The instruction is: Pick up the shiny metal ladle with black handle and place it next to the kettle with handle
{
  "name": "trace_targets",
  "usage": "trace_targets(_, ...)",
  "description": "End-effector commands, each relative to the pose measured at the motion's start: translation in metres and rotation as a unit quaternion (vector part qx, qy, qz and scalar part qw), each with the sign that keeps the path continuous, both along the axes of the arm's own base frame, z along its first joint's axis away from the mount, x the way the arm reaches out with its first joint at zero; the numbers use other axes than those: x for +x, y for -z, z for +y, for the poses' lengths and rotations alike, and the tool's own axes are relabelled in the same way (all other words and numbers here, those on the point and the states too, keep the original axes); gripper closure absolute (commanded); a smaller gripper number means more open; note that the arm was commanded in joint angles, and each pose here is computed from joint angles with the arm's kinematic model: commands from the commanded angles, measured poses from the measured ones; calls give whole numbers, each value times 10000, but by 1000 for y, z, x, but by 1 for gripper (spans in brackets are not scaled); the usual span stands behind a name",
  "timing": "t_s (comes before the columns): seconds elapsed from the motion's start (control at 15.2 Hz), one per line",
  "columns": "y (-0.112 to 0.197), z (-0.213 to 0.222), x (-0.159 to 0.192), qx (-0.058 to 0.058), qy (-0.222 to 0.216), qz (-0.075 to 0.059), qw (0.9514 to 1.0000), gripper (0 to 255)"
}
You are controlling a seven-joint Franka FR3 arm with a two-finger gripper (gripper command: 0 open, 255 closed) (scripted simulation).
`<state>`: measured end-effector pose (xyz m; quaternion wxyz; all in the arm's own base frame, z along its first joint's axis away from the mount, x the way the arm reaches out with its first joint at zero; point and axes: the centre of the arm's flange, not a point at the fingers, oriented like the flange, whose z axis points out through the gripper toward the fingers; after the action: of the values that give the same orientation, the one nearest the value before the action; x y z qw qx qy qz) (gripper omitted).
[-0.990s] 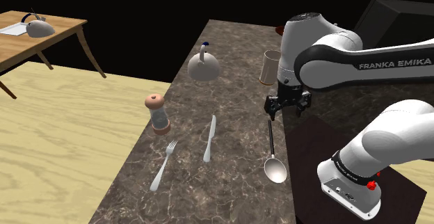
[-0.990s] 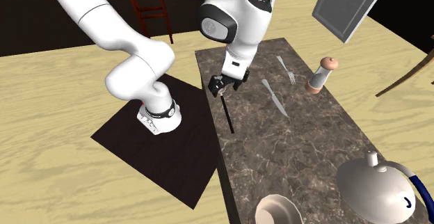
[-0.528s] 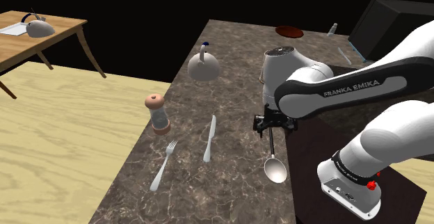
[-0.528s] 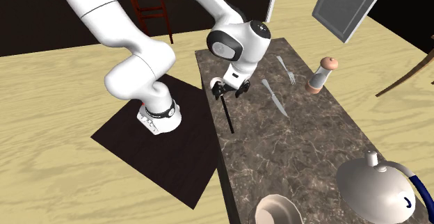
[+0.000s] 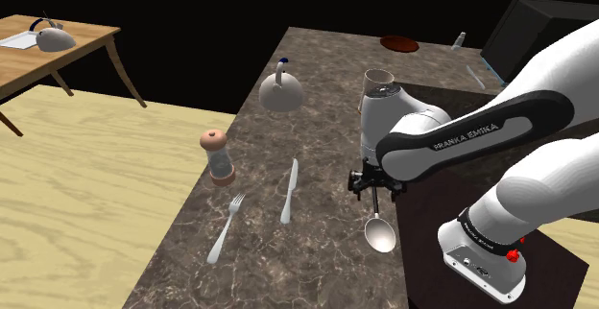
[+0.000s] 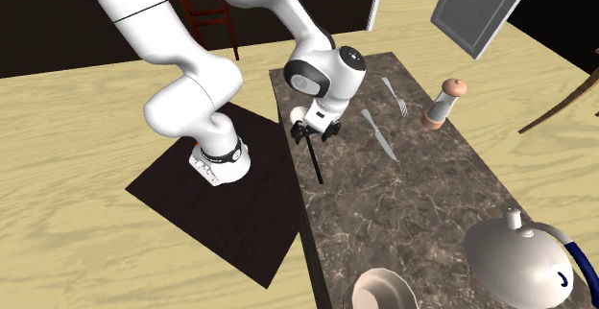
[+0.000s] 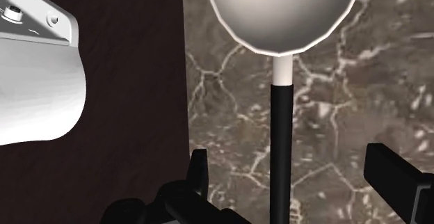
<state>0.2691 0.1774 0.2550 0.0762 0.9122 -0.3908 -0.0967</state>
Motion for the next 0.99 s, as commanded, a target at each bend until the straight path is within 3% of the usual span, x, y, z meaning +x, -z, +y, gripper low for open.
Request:
trace_targets(0.0, 4, 0, -2, 1, 1, -3, 10000, 0)
trace_targets(0.4, 4, 0, -1, 1, 1, -3, 10000, 0)
trace_targets(0.46, 4, 0, -1, 1, 1, -3, 10000, 255)
trace_targets(0.92, 4, 0, -2, 1, 1, -3, 10000, 255)
